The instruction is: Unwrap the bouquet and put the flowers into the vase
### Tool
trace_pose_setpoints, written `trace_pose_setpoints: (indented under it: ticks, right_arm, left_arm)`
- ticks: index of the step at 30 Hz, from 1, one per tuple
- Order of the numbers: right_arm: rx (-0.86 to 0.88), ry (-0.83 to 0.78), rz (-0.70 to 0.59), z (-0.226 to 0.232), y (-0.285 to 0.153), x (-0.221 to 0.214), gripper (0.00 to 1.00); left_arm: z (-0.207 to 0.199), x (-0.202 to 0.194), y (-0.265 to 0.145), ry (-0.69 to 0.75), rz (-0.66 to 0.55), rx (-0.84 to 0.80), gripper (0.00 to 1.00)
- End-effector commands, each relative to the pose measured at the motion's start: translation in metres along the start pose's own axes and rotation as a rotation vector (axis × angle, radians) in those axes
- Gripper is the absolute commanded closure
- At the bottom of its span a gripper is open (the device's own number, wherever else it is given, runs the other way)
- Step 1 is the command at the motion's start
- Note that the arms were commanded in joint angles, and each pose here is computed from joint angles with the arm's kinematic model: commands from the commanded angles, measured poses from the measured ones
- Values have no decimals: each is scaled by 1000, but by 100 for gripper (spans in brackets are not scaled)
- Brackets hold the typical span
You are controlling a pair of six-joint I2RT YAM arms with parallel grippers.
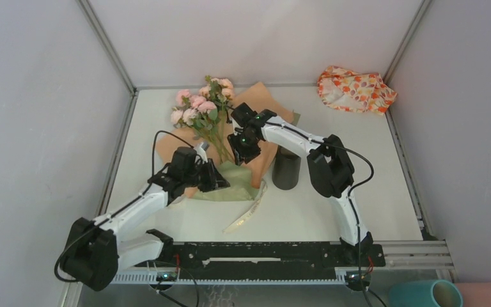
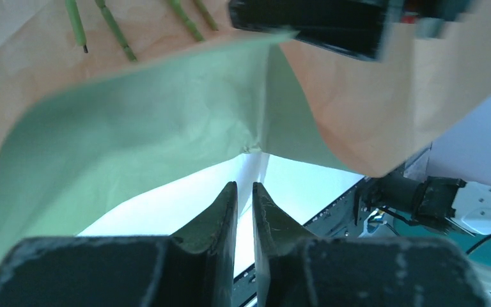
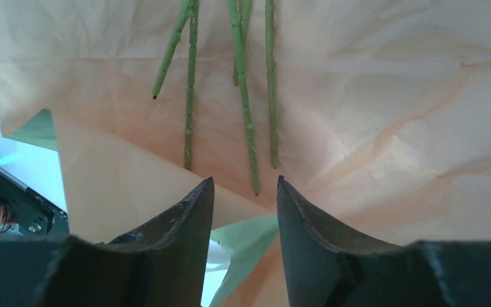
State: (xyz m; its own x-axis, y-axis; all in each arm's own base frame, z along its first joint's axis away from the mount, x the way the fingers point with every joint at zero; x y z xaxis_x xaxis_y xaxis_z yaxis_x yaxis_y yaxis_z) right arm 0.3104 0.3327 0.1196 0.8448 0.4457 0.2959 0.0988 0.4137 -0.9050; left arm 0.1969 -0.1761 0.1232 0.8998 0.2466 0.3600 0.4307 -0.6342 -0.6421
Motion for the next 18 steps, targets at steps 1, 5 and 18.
trace_pose_setpoints:
  ticks: [1, 5, 18]
  right_arm:
    - [28, -69, -1, 12, 19, -1, 53]
    - [84, -127, 46, 29, 28, -21, 58]
    - [226, -290, 76, 103, -12, -89, 56]
  left_arm:
    - [-21, 11, -24, 46, -72, -41, 81]
    - [-29, 17, -40, 68, -116, -29, 81]
    - [-21, 58, -102, -8, -460, 281, 80]
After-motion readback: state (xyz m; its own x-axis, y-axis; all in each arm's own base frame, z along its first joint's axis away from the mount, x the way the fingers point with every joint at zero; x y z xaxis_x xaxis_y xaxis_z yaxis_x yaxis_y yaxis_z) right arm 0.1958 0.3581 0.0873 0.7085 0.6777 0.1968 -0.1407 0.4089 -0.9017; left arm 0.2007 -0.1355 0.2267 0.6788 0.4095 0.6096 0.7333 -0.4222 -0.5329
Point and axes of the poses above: each gripper's point midway between its finger pads, its own y axis out along the fingers, its own z axis along the line the jaws close on, x = y × z, the point moved 5 cm from there along -y, back along the fingers, and after that the axes turned 1 degree about -y, right-handed, at the moved point
